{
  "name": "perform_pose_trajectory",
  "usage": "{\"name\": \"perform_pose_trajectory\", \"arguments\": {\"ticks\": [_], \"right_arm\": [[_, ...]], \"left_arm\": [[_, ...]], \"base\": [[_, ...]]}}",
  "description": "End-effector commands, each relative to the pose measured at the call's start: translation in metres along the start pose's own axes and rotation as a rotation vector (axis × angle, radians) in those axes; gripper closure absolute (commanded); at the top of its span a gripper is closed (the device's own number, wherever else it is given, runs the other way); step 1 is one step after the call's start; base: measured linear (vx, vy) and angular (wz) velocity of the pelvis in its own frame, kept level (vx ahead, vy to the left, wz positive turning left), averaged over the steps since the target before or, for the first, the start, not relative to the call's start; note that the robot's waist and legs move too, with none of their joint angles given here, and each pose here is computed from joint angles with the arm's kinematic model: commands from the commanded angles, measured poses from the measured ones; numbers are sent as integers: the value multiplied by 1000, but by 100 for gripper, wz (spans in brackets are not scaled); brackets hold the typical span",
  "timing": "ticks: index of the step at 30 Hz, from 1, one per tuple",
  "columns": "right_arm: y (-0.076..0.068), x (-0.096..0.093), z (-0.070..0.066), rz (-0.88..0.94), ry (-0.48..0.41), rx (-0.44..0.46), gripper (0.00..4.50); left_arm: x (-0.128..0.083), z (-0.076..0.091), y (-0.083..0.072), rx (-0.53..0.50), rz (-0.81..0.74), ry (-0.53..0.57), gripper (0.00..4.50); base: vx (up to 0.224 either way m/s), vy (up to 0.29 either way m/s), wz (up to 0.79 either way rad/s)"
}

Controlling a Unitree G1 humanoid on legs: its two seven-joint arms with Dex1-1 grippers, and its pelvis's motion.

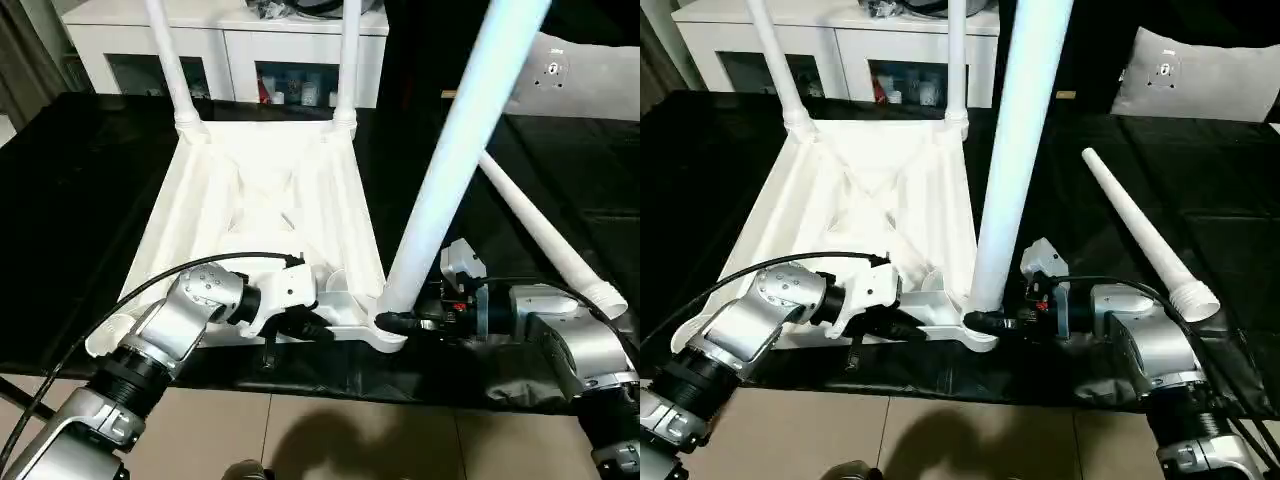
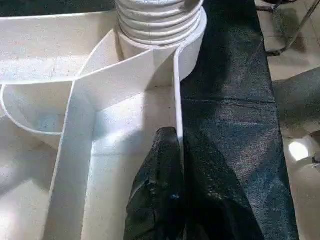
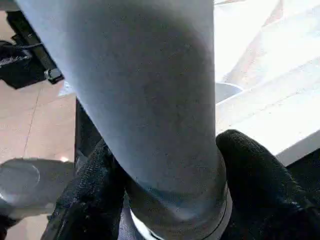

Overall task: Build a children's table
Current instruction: Rotate leg to tighten

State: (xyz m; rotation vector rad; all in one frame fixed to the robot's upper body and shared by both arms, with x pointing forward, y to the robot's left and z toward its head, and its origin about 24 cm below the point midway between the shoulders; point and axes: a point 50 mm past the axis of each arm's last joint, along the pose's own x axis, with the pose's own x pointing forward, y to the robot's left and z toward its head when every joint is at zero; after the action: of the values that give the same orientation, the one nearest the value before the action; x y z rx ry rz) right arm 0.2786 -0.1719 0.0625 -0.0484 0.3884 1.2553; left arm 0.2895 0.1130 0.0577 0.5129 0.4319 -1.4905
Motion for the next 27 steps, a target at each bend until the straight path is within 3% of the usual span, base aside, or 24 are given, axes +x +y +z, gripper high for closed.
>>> {"name": "perform_pose_trajectory", "arguments": {"ticks": [1, 5, 10, 14, 15, 17, 19, 27], "right_arm": [[4, 10, -3, -43, -5, 45, 199], [2, 15, -5, -88, -1, 64, 199], [-21, 47, 1, -432, -71, 254, 200], [-28, 57, 2, -543, -71, 285, 200], [-28, 57, 2, -543, -71, 285, 200], [-29, 59, 4, -553, -89, 285, 144], [-30, 60, 6, -573, -112, 269, 124], [-25, 42, 8, -495, -146, 171, 67]], "left_arm": [[9, 13, -5, -2, -17, -57, 450], [10, 15, -4, -25, 7, -66, 450], [32, 39, 12, -228, 279, -153, 450], [40, 49, 21, -281, 390, -173, 450], [40, 49, 21, -281, 390, -173, 450], [44, 54, 22, -283, 409, -186, 450], [47, 57, 23, -253, 424, -174, 450], [33, 44, 24, -172, 411, -113, 450]], "base": [[0, 0, 0], [0, 0, 0], [0, 0, 0], [0, 0, 0], [0, 0, 0], [0, 0, 0], [0, 0, 0], [0, 0, 0]]}}
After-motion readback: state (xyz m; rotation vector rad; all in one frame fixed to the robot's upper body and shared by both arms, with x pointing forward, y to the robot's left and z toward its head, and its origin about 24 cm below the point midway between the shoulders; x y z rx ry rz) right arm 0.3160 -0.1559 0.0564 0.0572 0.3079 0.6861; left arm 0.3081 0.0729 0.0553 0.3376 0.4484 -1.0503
